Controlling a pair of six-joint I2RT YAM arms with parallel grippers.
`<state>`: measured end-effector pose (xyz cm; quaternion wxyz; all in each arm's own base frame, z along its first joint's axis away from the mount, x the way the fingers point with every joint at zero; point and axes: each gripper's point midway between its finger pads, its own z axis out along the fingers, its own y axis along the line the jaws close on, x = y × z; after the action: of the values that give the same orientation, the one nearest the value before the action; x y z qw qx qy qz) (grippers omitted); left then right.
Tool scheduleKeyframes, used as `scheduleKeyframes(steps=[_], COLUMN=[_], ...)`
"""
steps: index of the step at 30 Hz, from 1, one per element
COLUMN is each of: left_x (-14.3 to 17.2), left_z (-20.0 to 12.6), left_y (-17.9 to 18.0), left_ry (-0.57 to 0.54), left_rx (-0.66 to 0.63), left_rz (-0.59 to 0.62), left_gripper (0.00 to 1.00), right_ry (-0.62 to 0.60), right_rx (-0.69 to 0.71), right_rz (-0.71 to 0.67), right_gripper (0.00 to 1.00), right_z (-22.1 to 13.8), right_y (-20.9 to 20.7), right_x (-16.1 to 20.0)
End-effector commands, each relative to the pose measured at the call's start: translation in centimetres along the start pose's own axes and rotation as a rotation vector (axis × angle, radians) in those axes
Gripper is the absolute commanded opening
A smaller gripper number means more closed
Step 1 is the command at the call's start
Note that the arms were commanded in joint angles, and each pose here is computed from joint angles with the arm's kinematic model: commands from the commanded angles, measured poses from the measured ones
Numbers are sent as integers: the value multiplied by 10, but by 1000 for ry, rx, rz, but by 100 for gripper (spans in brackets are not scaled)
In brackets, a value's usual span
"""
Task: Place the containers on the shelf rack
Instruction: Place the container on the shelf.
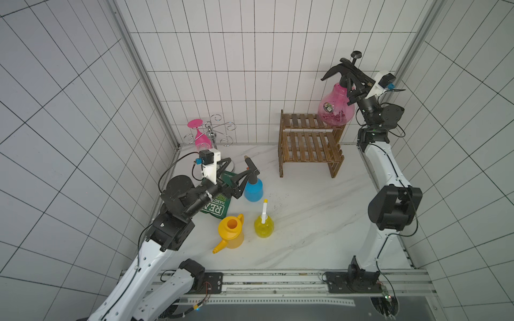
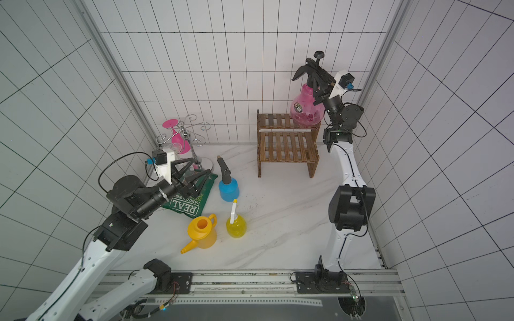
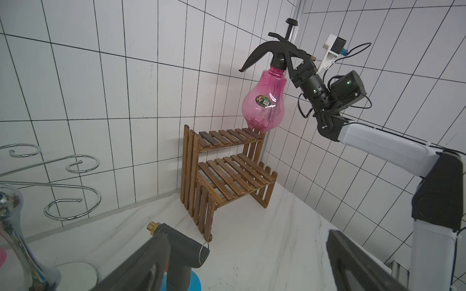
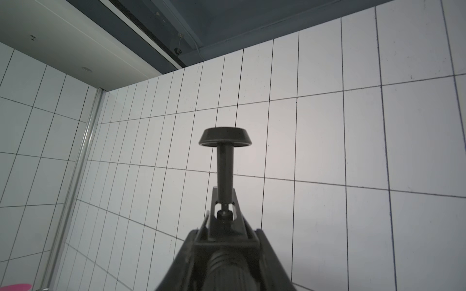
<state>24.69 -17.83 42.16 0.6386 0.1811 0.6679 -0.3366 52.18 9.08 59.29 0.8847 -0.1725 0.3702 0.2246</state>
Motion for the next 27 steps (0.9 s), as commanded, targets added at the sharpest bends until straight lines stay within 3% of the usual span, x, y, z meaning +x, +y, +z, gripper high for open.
scheduleKeyframes(steps=[1, 16, 27], left_x=[5, 15, 18], left_z=[6, 34, 44], left_y=[5, 11, 12], left_ry=[9, 53, 64], left_rx=[-10, 10, 25], left_rz=[-6, -12, -11], left_gripper=[99, 99, 99], right_ry=[-110, -52, 0], right_rx=[28, 144, 134], right_rz=[-68, -44, -42], right_gripper=[0, 0, 0], right_z=[11, 21, 24], right_y=[-13, -53, -49], right_x=[-30, 27, 48])
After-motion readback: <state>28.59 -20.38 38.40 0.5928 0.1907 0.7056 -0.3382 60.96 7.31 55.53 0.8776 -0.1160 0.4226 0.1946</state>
